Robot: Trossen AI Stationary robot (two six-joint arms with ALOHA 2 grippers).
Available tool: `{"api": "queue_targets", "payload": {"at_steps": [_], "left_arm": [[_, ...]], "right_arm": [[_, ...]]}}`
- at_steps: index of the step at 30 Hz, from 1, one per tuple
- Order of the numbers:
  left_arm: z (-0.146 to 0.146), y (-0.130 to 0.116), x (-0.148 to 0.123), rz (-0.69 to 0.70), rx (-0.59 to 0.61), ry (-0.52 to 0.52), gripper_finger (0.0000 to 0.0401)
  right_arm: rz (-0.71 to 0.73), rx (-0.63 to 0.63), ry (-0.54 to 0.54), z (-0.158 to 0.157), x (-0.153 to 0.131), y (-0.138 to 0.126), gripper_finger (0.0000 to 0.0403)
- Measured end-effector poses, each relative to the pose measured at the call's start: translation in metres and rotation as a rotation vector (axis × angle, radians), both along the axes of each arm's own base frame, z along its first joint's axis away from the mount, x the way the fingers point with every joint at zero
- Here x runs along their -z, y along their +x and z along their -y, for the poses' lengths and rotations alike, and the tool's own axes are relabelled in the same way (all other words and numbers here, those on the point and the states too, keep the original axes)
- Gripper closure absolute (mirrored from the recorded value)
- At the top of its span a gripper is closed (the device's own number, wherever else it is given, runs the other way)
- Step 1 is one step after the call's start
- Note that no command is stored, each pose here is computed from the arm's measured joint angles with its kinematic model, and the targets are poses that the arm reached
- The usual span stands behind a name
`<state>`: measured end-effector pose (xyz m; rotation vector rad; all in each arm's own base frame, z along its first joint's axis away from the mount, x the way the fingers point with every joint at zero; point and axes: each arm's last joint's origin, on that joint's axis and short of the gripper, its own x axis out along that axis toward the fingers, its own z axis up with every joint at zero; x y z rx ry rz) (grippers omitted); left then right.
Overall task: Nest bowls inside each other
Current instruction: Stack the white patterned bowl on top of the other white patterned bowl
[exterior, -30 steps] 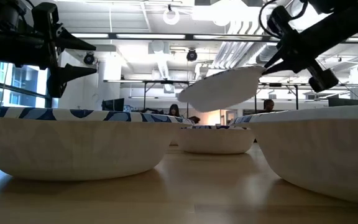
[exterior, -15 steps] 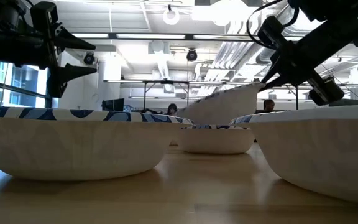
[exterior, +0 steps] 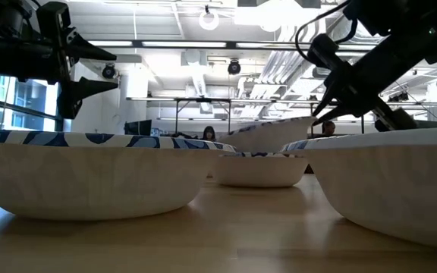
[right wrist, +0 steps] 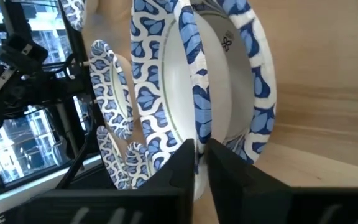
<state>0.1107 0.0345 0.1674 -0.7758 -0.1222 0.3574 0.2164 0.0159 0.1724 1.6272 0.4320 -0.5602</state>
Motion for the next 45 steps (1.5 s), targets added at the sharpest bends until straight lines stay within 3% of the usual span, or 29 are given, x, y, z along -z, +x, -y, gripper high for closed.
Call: {"api": "queue_targets", "payload": {"at_steps": [7,13,19,28,31,38,45], "left_arm": [[0.0,0.0,0.0,0.0,-0.001,0.0,0.016],[0.0,0.0,0.0,0.0,0.0,0.0,0.016],[0.0,0.0,0.0,0.0,-0.001,0.0,0.016],[0.0,0.0,0.0,0.0,-0.002,0.0,0.016],[0.0,0.0,0.0,0.0,-0.004,0.0,0.016],[0.0,0.0,0.0,0.008,-0.008,-0.021,0.016],[0.002,0.001,-0.004,0.058,0.067,-0.028,0.016]], "right_arm": [[0.012,0.012,-0.012,0.001,-0.001,0.001,0.0284],[-0.022,-0.006,-0.007,0.0,0.002,-0.001,0.0242],[-0.108,-0.038,0.011,-0.001,0.008,-0.006,0.0224],[0.051,-0.036,-0.067,0.003,-0.006,0.002,0.0224],[0.18,-0.054,-0.141,0.004,-0.017,0.008,0.0227],[0.547,-0.107,-0.515,0.004,-0.056,0.017,0.0231],[0.571,-0.129,-0.676,0.007,-0.061,0.017,0.0231]]}}
